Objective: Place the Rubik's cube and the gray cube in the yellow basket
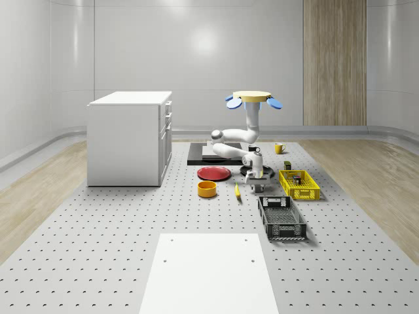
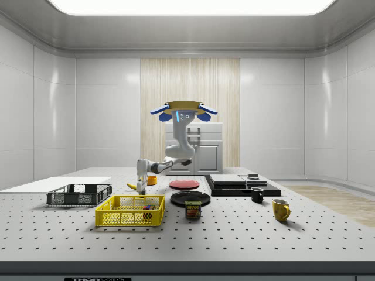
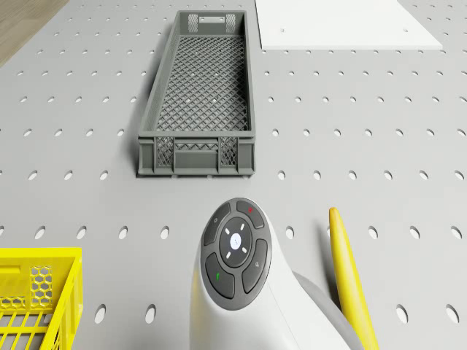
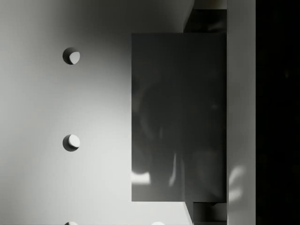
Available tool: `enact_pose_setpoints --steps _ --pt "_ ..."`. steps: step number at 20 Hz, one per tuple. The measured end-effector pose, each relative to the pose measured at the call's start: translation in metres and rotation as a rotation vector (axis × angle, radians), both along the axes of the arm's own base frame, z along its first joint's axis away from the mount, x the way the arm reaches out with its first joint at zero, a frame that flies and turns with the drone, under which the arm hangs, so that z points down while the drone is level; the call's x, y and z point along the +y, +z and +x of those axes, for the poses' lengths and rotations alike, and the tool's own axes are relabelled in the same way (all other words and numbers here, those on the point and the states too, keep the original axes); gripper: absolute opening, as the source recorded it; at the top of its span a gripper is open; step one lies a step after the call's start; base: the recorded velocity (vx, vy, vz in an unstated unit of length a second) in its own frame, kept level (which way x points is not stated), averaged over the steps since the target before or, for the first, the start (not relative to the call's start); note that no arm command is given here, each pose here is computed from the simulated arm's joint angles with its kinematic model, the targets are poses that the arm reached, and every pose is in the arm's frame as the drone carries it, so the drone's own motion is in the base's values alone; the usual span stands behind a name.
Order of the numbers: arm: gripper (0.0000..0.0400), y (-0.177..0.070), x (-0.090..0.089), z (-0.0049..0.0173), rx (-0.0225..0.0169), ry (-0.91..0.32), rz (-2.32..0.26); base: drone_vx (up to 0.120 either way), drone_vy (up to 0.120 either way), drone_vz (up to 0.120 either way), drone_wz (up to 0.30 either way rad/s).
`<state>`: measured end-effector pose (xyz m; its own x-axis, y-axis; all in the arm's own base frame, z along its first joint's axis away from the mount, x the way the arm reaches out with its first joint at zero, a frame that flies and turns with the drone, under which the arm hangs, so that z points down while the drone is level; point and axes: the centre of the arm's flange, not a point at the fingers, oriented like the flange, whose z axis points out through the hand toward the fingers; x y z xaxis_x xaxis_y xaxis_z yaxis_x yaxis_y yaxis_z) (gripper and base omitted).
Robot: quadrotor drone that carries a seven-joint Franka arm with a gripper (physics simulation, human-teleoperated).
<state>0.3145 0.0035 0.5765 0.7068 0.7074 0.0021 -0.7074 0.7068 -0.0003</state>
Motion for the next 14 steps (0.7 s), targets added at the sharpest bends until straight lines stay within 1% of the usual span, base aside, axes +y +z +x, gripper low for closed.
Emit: enact_pose_setpoints --steps 4,5,7,9,11,14 --pt "0.0400 0.0002 0.0004 -0.0010 0.0000 0.000 0.000 0.000 0.000 0.000 0.000" --pt "0.0388 0.0002 0.0004 -0.0012 0.0000 0.000 0.000 0.000 0.000 0.000 0.000" --pt "0.0334 0.0002 0.0005 -0.0014 0.0000 0.000 0.000 0.000 0.000 0.000 0.000" --pt "0.0301 0.0003 0.0005 -0.0015 0.0000 0.000 0.000 0.000 0.000 0.000 0.000" --pt "0.0281 0.0003 0.0005 -0.0016 0.0000 0.000 0.000 0.000 0.000 0.000 0.000" --pt "0.0265 0.0003 0.0006 -0.0016 0.0000 0.000 0.000 0.000 0.000 0.000 0.000"
